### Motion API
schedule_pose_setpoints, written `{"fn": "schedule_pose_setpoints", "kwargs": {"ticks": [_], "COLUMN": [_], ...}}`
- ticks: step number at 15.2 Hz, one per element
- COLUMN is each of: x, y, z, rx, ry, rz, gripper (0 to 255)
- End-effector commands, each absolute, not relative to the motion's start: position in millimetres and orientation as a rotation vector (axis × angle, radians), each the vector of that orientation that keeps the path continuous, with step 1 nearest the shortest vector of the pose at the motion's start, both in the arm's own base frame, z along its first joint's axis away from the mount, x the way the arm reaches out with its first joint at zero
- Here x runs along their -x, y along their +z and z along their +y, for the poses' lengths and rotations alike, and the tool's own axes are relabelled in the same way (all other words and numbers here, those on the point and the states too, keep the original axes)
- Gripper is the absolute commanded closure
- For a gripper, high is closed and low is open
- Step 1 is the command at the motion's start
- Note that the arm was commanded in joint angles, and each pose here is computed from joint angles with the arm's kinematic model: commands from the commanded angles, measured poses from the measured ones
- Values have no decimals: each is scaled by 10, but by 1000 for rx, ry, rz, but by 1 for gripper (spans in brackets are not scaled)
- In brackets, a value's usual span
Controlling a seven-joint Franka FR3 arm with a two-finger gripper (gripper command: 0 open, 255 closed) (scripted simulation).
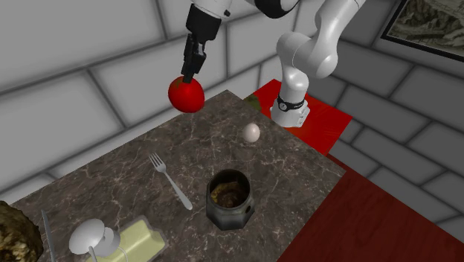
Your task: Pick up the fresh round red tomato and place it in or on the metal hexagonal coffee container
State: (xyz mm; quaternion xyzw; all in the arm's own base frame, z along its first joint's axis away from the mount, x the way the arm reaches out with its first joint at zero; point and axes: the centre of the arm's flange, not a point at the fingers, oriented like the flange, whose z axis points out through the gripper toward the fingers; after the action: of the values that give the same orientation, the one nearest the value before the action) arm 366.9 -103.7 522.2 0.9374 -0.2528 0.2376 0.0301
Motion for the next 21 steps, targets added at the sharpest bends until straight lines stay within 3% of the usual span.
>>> {"fn": "schedule_pose_setpoints", "kwargs": {"ticks": [1,7,21], "x": [-3676,-3675,-4146], "y": [5337,5616,6008], "z": [-1034,-1034,710], "rx": [-2890,-2890,-2890], "ry": [732,732,732], "rz": [-779,-779,-779], "gripper": [255,255,255]}}
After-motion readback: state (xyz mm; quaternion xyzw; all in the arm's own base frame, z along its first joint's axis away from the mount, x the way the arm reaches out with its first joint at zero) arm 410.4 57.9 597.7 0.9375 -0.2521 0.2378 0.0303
